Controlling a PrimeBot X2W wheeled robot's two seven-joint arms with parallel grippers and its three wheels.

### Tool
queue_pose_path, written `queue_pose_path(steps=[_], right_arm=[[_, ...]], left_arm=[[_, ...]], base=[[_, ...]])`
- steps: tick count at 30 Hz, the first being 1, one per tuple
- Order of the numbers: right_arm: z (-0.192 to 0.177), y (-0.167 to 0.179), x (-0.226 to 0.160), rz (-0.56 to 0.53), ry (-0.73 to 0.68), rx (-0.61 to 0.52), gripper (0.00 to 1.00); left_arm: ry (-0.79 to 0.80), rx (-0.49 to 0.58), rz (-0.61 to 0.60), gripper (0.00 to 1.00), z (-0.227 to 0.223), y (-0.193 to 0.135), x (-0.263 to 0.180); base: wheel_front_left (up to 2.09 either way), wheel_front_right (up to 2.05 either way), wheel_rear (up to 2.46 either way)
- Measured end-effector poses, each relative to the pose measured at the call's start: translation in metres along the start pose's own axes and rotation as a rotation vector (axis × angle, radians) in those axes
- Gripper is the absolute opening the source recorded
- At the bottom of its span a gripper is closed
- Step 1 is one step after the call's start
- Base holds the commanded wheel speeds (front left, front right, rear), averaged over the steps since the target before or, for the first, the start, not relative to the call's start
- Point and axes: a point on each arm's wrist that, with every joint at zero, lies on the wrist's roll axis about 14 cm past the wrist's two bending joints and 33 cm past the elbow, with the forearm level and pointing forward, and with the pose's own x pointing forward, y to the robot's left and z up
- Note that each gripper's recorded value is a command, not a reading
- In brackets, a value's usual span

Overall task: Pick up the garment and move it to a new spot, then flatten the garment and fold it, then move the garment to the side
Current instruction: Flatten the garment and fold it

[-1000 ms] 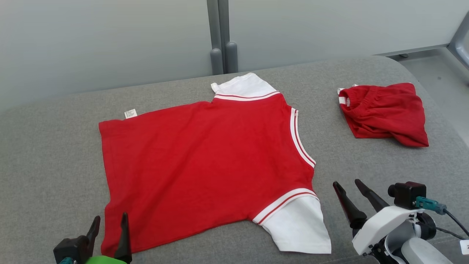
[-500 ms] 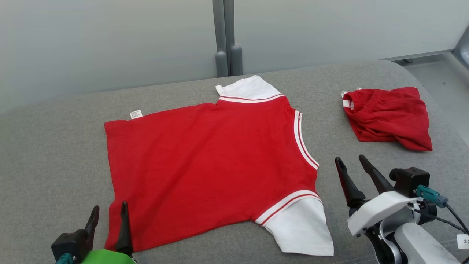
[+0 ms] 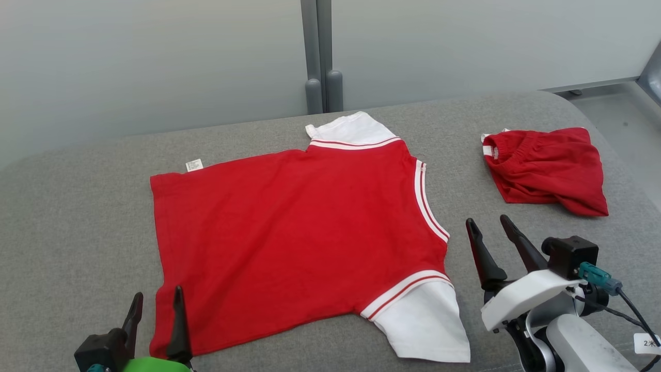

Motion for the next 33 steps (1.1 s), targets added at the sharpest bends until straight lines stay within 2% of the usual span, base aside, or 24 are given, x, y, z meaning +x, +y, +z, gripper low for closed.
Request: queue_pose_path(steps=[25,30,33], right_arm=[[0.004,0.006,0.001,-0.009,-0.028,0.002,1.00],[0.002,0.005,0.000,-0.011,-0.022,0.002,1.00],[0.000,0.005,-0.001,-0.012,-0.016,-0.005,1.00]], left_arm=[[-0.023,0.002,0.008,1.00,0.006,0.000,-0.010],[0.020,0.002,0.024,1.00,-0.008,0.004,-0.018],[0.107,-0.013,0.054,1.00,-0.031,0.013,-0.029]], base=[[0.00,0.00,0.00],[0.00,0.00,0.00],[0.00,0.00,0.00]])
